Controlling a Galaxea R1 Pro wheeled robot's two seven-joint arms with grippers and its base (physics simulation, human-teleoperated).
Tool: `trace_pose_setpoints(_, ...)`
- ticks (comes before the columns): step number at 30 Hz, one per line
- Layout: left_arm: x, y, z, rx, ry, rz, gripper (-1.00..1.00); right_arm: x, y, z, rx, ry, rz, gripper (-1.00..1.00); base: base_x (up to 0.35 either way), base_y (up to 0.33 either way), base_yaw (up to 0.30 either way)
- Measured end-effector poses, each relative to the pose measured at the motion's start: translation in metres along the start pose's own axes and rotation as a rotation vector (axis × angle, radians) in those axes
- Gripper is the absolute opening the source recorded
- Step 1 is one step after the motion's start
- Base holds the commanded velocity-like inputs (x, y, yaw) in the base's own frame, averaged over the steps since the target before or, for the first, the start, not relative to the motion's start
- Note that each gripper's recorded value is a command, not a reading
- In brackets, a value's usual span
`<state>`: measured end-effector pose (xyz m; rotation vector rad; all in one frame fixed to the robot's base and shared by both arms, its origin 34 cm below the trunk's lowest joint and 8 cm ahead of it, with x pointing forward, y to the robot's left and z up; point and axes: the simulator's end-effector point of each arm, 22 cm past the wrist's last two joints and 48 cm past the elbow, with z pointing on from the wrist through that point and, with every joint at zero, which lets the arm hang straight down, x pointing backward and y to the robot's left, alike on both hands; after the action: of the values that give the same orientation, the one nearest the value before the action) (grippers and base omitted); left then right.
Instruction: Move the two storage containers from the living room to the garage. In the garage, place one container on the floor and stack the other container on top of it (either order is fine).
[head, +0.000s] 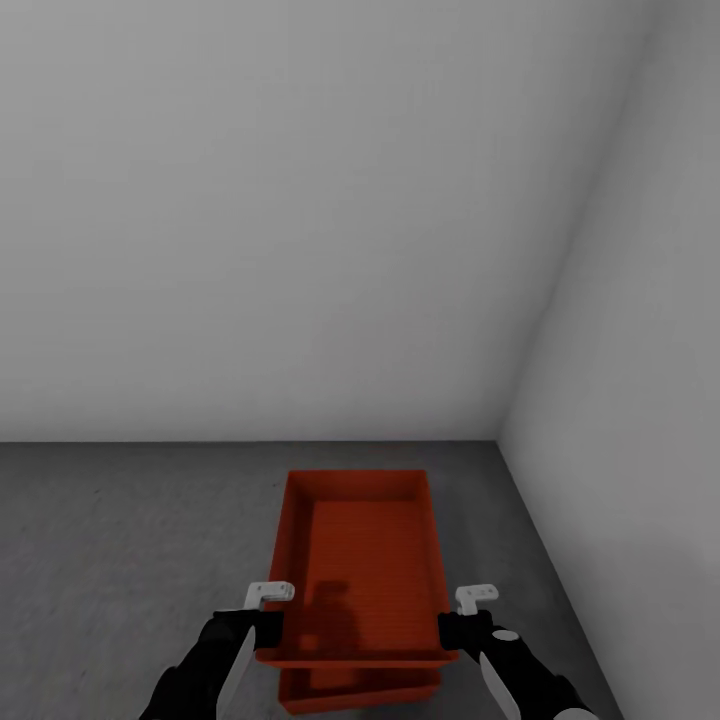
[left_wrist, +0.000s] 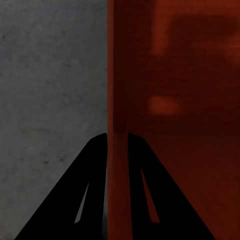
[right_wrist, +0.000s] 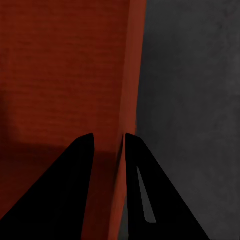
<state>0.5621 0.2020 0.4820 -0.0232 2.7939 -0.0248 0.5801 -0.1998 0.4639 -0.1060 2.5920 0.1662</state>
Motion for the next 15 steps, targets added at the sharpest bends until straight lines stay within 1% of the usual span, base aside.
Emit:
trace_pose_setpoints(3,0.0000,-0.0003,0.0000,0.000,0.000,0.000,-1.00,0.0000,-0.0003,0.0000,0.000,0.000,0.000,-1.00,0.000,0.000,0.183)
trace_pose_setpoints(9,0.0000,0.0001,0.0000,0.000,0.000,0.000,-1.00,0.0000,0.0001,0.0000,0.000,0.000,0.000,-1.00,0.000,0.000,0.263)
trace_pose_setpoints(11,0.0000,0.0016,0.0001,0.000,0.000,0.000,-1.00,-0.0001,0.0016,0.0002,0.001,0.000,0.000,-1.00,0.000,0.000,0.129)
trace_pose_setpoints(13,0.0001,0.0018,0.0002,0.000,0.000,0.000,-1.00,-0.0001,0.0018,0.0002,0.001,0.000,-0.001,-1.00,0.000,-0.008,0.042)
trace_pose_setpoints(15,-0.0001,0.0001,0.0000,0.000,0.000,0.002,-1.00,0.0000,0.0001,0.0000,0.000,0.000,0.000,-1.00,-0.027,-0.108,0.017)
